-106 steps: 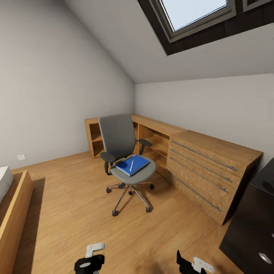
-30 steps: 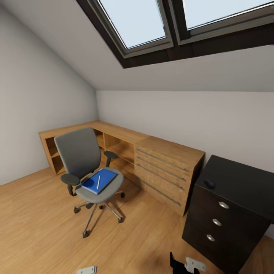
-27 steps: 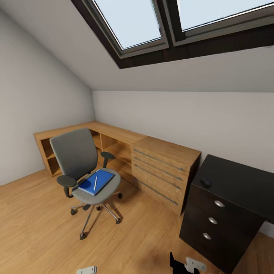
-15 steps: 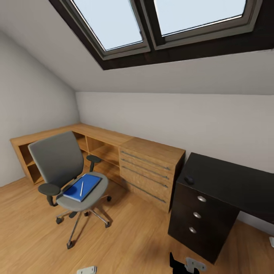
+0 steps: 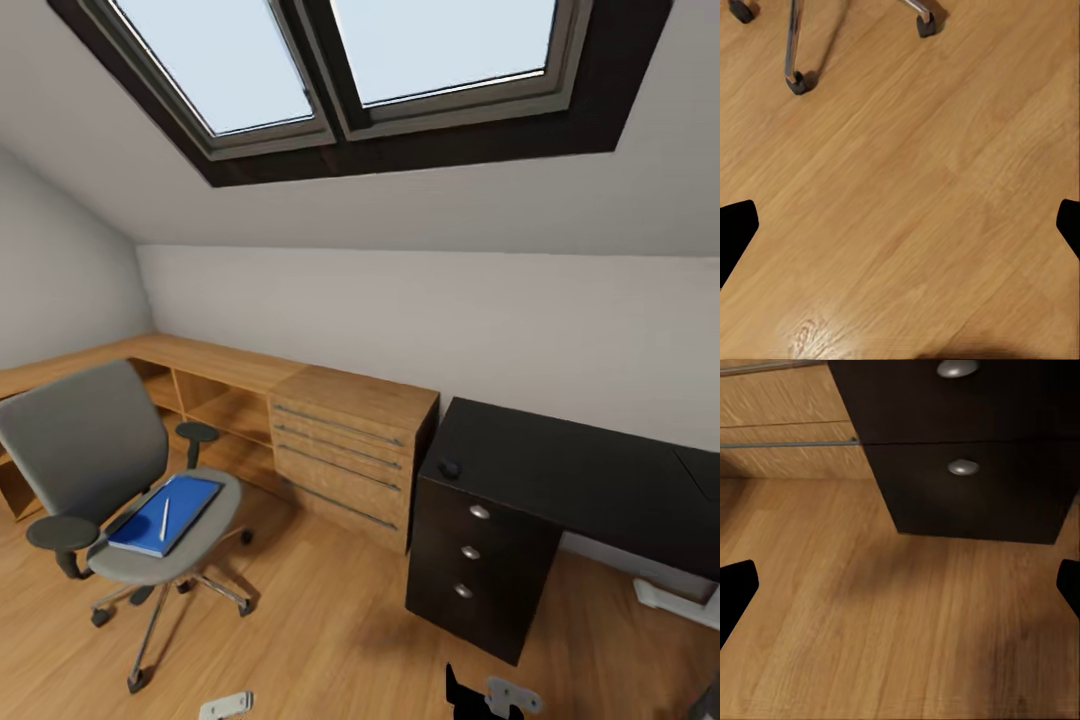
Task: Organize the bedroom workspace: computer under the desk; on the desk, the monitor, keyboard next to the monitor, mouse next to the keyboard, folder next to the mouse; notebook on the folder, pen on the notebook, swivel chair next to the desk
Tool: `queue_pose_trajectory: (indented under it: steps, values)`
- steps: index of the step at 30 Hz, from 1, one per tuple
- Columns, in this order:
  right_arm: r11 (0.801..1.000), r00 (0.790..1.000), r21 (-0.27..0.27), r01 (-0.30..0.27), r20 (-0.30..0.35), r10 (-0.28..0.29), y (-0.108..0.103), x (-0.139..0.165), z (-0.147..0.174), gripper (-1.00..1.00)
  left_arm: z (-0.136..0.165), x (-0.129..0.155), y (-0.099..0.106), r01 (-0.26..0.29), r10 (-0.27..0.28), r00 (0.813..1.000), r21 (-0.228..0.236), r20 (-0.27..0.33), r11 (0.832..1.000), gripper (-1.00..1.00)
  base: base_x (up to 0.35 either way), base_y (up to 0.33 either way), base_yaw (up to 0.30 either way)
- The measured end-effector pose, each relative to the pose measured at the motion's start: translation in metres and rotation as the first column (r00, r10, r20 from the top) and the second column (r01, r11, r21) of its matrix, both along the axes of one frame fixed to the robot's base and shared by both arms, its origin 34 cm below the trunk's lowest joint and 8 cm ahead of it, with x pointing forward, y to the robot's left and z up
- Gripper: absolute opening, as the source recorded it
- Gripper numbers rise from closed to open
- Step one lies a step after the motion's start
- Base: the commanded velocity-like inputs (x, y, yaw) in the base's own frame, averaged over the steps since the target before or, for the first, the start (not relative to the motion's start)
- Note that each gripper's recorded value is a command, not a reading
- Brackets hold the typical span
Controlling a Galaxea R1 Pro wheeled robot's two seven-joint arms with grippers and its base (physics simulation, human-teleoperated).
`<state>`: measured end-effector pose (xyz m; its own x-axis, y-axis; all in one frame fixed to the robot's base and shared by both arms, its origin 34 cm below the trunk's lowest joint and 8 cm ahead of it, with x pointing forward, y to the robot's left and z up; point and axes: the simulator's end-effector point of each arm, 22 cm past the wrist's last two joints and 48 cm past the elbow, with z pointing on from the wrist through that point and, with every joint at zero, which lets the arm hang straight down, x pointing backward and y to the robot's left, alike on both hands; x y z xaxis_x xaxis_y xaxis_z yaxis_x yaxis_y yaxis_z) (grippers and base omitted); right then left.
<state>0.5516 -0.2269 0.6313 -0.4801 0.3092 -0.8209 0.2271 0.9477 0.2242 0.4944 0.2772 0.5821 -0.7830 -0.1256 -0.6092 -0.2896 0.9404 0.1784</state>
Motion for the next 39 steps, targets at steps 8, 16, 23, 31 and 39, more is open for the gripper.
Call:
queue_pose_trajectory:
  steps: [8,16,23,31,39]
  values:
    - [1.000,1.000,0.000,-0.001,0.000,0.001,0.000,0.000,0.012,1.00,0.016,0.003,0.003,-0.011,0.010,0.999,0.006,0.038,1.000,1.00,0.000,0.000,-0.297]
    - [1.000,1.000,-0.006,-0.011,0.002,0.011,0.001,-0.002,0.023,1.00,0.029,0.005,0.002,-0.010,0.010,0.998,0.006,0.055,1.000,1.00,0.000,0.000,-0.297]
    - [0.996,0.996,-0.052,-0.078,0.050,0.080,0.010,-0.004,0.040,1.00,0.051,0.015,-0.005,-0.023,0.023,0.989,-0.002,0.145,1.000,1.00,0.000,0.000,-0.297]
    - [0.991,0.974,-0.113,-0.069,0.208,0.092,0.006,-0.008,0.079,1.00,0.078,0.015,-0.040,-0.025,0.032,0.958,-0.029,0.283,0.999,1.00,0.000,0.000,-0.296]
    - [0.991,0.969,-0.120,-0.065,0.231,0.092,0.006,-0.010,0.090,1.00,0.091,0.013,-0.050,-0.026,0.037,0.946,-0.038,0.323,0.999,1.00,0.000,0.000,-0.293]
